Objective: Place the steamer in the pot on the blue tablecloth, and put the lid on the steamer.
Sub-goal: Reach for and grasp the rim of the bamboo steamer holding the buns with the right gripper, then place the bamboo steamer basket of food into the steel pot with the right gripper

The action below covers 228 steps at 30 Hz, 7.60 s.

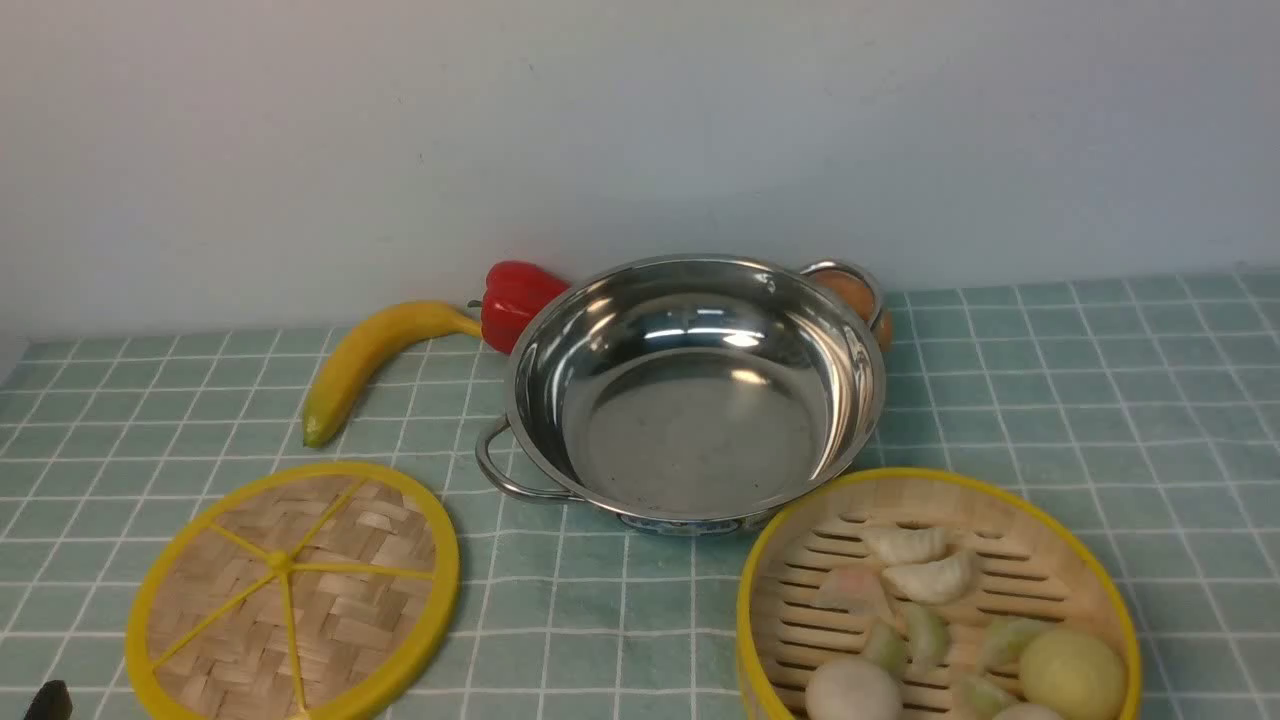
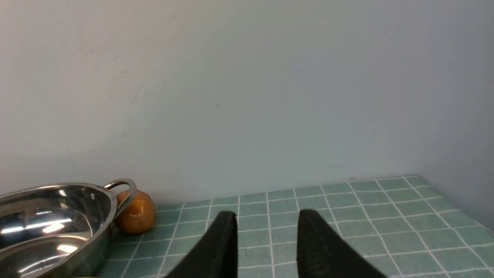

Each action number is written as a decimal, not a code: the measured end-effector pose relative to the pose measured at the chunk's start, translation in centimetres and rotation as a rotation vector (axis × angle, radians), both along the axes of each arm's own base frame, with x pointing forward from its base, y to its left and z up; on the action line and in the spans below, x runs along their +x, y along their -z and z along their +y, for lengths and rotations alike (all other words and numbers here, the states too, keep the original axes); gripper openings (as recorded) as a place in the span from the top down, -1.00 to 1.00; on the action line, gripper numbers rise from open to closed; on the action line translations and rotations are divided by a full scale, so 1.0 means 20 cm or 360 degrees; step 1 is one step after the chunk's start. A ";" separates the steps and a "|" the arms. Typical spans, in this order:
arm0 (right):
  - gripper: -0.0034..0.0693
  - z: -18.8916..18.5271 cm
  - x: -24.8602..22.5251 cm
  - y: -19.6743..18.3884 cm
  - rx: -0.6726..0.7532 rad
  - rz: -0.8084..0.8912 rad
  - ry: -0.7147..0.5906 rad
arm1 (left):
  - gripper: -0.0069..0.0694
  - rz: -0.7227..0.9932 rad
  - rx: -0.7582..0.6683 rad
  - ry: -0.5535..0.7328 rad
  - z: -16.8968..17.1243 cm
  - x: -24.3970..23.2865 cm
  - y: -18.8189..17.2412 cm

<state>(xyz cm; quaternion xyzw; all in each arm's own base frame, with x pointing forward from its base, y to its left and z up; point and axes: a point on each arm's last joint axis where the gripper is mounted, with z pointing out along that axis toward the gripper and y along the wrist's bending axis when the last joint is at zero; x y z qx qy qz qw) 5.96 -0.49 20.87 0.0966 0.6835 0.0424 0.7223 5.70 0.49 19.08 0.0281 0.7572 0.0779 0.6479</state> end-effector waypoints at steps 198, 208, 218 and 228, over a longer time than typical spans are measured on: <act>0.76 0.55 1.56 -0.52 -0.0366 0.1956 -0.0769 | 0.18 0.1635 -0.0441 -0.0210 0.05 0.75 -0.33; 0.76 0.98 1.94 -0.28 -0.0438 0.1869 -0.0829 | 0.18 0.1618 -0.0440 -0.0209 0.05 0.76 -0.33; 0.76 1.03 2.06 -0.10 -0.0451 0.1900 -0.0795 | 0.18 0.1610 -0.0440 -0.0208 0.05 0.76 -0.33; 0.76 1.03 2.09 -0.03 -0.0487 0.1938 -0.0767 | 0.18 0.1610 -0.0440 -0.0208 0.05 0.76 -0.33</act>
